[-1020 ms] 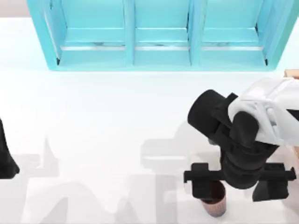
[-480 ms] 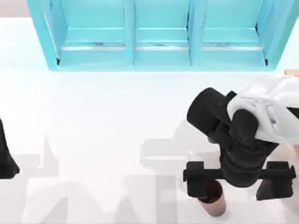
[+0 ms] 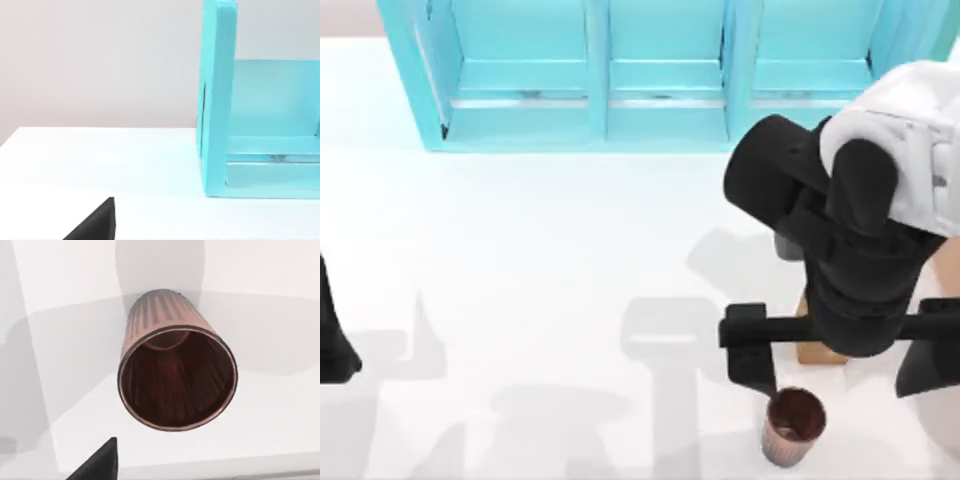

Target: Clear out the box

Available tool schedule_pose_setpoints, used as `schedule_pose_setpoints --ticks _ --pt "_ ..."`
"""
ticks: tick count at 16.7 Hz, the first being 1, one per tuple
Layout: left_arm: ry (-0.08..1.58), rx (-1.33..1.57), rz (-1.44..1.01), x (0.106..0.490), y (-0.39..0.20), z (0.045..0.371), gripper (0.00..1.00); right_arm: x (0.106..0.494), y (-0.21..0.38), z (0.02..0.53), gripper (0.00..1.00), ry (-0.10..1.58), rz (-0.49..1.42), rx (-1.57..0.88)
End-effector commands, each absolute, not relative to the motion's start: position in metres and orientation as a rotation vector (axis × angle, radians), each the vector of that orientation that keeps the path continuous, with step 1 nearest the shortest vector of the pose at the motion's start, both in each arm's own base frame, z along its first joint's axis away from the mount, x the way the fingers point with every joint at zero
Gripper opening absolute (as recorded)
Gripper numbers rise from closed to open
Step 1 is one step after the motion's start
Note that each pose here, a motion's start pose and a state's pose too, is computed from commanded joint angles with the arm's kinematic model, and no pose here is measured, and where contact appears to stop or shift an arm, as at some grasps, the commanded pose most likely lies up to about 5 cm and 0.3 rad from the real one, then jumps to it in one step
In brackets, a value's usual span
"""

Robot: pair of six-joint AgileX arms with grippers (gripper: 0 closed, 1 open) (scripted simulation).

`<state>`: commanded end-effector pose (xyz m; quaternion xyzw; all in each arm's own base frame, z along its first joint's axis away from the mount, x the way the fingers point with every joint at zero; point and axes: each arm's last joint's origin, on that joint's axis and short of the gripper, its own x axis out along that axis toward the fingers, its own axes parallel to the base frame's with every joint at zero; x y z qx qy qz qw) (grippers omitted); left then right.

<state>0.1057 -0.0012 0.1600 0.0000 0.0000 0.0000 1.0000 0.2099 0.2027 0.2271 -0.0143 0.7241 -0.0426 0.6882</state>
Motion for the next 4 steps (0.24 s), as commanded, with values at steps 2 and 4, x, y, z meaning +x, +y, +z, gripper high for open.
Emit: schedule_pose_setpoints --ticks 2,4 --pt "0.000 0.000 0.000 0.106 -0.001 0.160 1.00 0.209 0.201 0.247 1.00 1.609 -0.084 -0.020" --pt "0.000 0.000 0.000 0.106 -0.001 0.160 1.00 0.208 0.199 0.255 1.00 1.600 -0.075 -0.013"
